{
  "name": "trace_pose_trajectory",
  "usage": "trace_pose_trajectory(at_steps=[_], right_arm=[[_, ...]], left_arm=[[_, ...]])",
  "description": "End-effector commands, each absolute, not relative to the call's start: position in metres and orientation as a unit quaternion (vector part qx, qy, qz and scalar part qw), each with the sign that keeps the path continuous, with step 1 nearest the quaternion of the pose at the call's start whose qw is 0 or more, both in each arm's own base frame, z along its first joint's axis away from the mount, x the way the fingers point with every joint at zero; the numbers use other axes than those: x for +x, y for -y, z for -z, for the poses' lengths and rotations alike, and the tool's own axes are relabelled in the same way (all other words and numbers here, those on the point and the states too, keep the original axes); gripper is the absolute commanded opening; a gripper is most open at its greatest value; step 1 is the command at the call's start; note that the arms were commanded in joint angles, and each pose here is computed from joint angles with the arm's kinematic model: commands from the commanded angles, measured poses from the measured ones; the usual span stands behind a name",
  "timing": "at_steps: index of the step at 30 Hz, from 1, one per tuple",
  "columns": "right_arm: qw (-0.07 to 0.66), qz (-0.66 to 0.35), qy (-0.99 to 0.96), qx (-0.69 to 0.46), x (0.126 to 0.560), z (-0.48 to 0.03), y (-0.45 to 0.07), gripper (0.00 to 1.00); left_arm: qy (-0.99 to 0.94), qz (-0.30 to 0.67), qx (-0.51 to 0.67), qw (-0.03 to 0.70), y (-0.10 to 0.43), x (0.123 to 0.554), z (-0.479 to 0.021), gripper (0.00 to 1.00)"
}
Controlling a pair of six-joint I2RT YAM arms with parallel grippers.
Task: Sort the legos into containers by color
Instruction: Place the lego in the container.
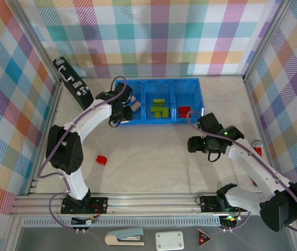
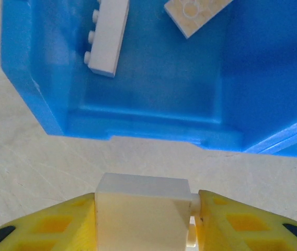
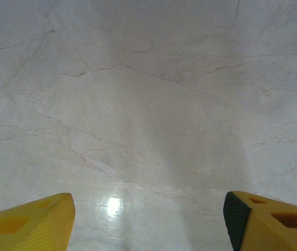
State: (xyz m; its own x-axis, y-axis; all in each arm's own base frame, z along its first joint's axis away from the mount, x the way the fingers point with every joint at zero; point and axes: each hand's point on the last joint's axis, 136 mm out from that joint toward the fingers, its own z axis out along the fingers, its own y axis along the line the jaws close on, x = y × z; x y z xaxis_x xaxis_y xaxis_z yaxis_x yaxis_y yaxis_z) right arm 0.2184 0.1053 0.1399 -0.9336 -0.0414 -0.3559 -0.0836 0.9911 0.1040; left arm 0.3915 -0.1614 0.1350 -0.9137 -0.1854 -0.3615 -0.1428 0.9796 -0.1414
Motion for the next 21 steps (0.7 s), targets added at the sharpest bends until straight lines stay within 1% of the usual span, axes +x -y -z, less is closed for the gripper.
trace_pose_trajectory(at_steps=[1,10,21], right_arm=[[0.181,-0.036,-0.982,-0.047,0.219,-0.146,-0.099,0.77],[0.188,-0.044,-0.980,-0.050,0.218,-0.146,-0.101,0.78],[0.205,-0.054,-0.976,-0.040,0.214,-0.152,-0.099,0.78]], left_arm=[[-0.979,0.057,-0.078,0.179,0.155,0.397,-0.137,0.47],[-0.975,0.049,-0.072,0.202,0.153,0.430,-0.138,0.46],[-0.970,0.035,-0.055,0.234,0.163,0.488,-0.125,0.46]])
